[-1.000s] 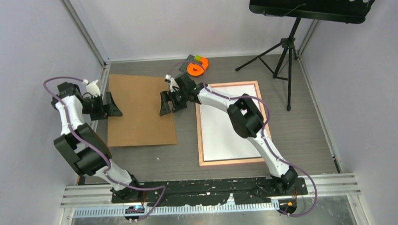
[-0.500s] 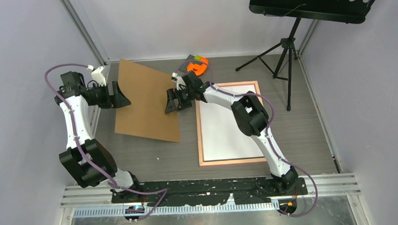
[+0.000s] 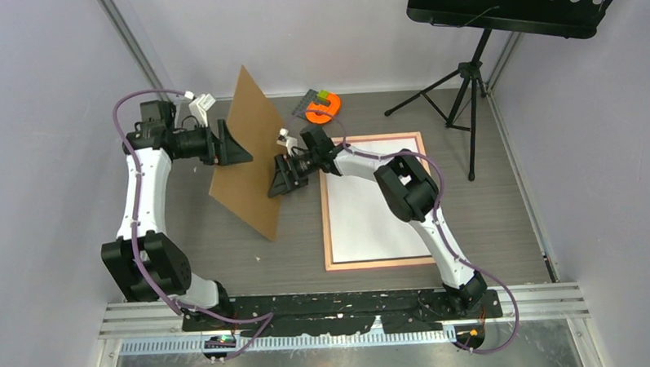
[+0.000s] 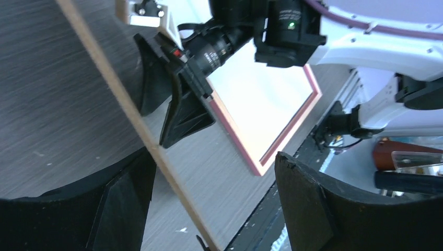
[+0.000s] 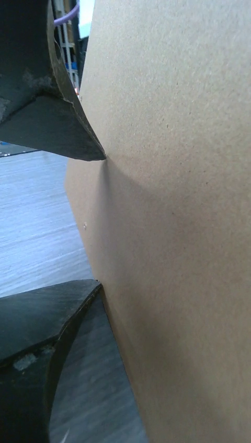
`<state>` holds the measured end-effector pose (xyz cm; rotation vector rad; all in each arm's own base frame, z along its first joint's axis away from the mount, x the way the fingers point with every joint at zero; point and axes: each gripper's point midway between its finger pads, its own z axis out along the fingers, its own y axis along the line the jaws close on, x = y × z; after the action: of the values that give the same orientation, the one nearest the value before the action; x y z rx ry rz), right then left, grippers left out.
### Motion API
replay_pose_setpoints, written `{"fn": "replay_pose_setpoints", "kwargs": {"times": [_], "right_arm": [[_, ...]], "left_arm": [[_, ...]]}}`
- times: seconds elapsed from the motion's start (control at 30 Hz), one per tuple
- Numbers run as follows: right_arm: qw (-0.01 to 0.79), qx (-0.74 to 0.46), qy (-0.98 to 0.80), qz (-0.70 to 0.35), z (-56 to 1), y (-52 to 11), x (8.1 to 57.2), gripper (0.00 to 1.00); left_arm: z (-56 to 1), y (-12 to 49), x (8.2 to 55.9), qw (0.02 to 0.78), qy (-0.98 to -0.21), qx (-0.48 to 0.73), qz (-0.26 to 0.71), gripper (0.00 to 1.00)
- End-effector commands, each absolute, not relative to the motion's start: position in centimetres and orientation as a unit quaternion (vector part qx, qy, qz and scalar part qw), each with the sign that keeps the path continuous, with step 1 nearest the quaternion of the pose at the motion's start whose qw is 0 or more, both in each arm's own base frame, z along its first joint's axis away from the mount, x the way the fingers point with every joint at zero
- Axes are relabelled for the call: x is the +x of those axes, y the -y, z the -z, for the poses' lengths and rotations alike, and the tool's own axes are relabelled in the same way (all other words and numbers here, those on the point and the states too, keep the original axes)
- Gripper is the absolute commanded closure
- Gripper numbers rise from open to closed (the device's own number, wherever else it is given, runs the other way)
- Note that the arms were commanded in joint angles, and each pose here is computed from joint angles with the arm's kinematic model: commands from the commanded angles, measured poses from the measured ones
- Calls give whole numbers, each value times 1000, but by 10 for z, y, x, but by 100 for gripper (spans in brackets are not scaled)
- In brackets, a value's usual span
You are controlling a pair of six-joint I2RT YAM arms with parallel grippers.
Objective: Put the photo into the frame
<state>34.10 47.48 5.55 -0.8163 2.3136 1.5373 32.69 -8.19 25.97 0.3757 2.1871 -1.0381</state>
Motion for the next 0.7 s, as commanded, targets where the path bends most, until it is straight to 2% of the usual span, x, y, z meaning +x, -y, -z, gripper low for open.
{"fn": "replay_pose_setpoints", "kwargs": {"times": [0.0,0.2,0.27,0.53,0.67], "right_arm": [[119,-314,-751,-569,-74,-480,324,10],[130,-306,-760,-559,-73,-471,331,10],[135,-304,-763,-554,-74,-470,334,11],[161,-304,-779,-525,-90,-460,341,10],[181,-271,-795,-512,-112,-440,355,7]], "left_arm": [[-270,99,322,327,-829,136,433,20],[-260,87,340,331,-871,102,348,25],[-256,80,345,333,-884,96,312,30],[-257,71,348,338,-910,98,221,59],[-262,70,347,339,-915,100,196,82]]}}
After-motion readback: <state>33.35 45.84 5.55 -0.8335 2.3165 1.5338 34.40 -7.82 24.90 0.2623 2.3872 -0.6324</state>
